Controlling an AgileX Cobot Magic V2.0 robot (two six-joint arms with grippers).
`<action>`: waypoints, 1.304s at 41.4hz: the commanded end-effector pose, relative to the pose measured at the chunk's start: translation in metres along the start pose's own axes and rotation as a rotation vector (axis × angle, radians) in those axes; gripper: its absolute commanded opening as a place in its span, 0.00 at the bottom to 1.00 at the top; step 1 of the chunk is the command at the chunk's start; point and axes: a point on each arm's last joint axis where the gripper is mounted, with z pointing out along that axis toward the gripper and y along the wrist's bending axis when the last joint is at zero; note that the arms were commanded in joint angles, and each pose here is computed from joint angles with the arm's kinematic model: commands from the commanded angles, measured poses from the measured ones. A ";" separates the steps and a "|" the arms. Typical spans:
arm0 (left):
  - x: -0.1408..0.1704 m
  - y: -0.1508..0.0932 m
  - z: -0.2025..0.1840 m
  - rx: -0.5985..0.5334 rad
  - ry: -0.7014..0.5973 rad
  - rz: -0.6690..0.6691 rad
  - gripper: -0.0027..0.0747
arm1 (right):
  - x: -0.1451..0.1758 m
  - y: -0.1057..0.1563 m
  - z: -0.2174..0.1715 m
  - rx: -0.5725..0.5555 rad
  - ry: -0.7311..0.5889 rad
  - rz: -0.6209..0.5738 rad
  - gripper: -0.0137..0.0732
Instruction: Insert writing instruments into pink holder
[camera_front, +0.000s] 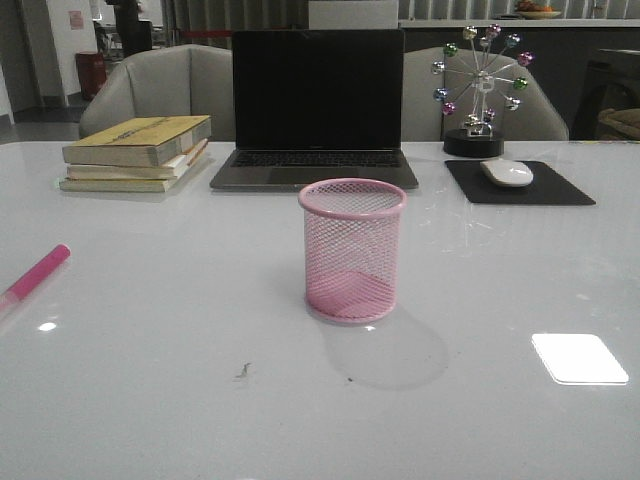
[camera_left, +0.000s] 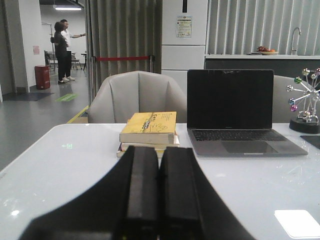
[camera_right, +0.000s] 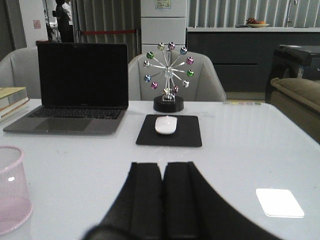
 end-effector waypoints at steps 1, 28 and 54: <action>-0.044 -0.001 -0.008 0.001 -0.177 -0.003 0.15 | -0.047 0.002 -0.010 -0.001 -0.163 -0.016 0.22; -0.161 -0.008 0.021 0.049 0.166 0.002 0.15 | -0.170 0.009 0.019 0.026 0.264 -0.013 0.22; -0.123 -0.009 0.069 0.055 0.535 -0.002 0.28 | -0.087 0.003 0.088 0.059 0.845 -0.017 0.44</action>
